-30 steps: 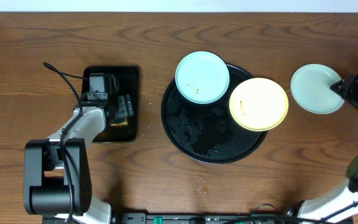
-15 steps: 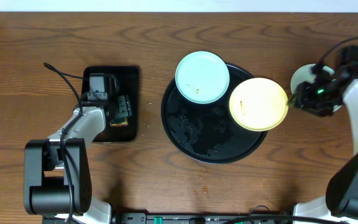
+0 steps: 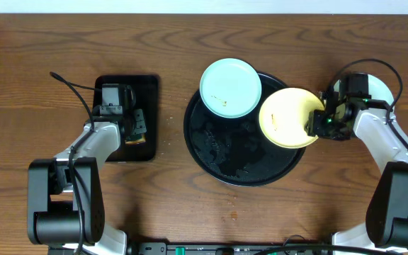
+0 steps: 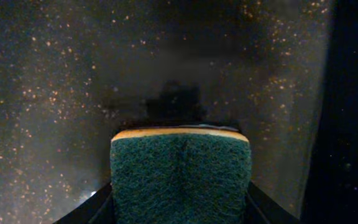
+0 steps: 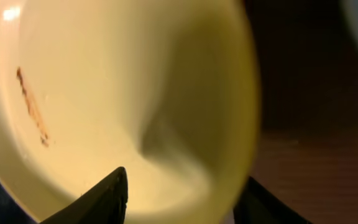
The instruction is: Clean dirty plates on tray and stack at the side
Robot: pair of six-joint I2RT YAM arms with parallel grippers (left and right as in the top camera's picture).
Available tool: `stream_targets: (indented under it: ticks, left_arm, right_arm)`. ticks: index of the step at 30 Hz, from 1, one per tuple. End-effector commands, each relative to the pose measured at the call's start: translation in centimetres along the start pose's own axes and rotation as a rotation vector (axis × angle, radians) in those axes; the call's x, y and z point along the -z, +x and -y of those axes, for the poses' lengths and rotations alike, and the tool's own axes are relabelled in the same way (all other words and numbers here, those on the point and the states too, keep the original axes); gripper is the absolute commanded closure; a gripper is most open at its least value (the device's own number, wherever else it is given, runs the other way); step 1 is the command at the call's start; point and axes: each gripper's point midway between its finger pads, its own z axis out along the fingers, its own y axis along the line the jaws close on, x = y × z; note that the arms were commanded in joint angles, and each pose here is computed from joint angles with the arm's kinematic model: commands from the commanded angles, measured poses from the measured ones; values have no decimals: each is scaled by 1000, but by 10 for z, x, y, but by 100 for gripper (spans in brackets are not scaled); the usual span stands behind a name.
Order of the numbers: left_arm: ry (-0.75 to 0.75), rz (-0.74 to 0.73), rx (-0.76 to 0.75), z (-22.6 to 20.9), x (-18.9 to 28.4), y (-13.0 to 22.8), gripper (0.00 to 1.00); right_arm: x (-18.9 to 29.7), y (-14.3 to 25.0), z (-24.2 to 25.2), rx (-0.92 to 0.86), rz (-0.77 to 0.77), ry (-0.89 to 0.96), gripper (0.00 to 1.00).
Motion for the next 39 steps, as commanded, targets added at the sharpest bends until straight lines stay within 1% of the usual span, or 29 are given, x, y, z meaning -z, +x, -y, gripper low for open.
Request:
stream_targets:
  ticks: [1,6,9,11,15,16,17,18,21,22,25,28,29,30,33,35,39]
  left_arm:
    - [-2,-11,3,-2,-1,5,48]
    - [-2,-11,3,-2,-1,5,49]
    - [-2,-10,3,-2,-1,5,49]
    - [-1,-6,3,-2,-1,4,49]
    - [-1,-4,3,-2,-1,3,49]
    - [-1,-4,3,-2,-1,3,48]
    - [-1,-4,3,-2,-1,3,49]
    - [-1,-4,3,-2,-1,3,49]
    - [-1,-5,3,-2,-1,3,48]
    - [-1,-5,3,-2,-1,3,49]
    - [-1,-5,3,-2,-1,3,48]
    - [-1,-5,3,-2,-1,3,48]
    - [-1,-6,3,-2,-1,4,49]
    - [-1,-9,3,-2,-1,4,48]
    - [-3,-15,3,-2,-1,6,48]
    - [-3,-16,3,-2,-1,6,49]
    - [-3,-15,3,-2,-1,6,49]
  right_arm:
    - [1,-11,-1,17,39,14,50]
    - [3,-27,12,33,105,96,52]
    - [1,-22,13,40,89,96,55]
    - [-2,-19,14,40,86,96,59]
    - [-6,-18,14,41,97,95,75]
    - [-6,-19,14,42,99,95,82]
    - [-6,-19,14,42,101,95,97]
    - [-6,-19,14,41,100,95,99]
    - [-7,-9,12,2,58,80,99]
    - [-8,0,7,-32,25,62,99]
    - [-9,16,-10,-64,-41,1,99]
    - [-9,32,-18,-120,-103,13,99]
    - [-10,43,-24,-137,-145,20,99]
    - [-10,50,-28,-135,-170,24,95]
    - [-10,54,-29,-91,-177,53,77]
    - [-11,48,-27,-35,-151,61,73]
    - [-13,33,-29,31,-93,45,75]
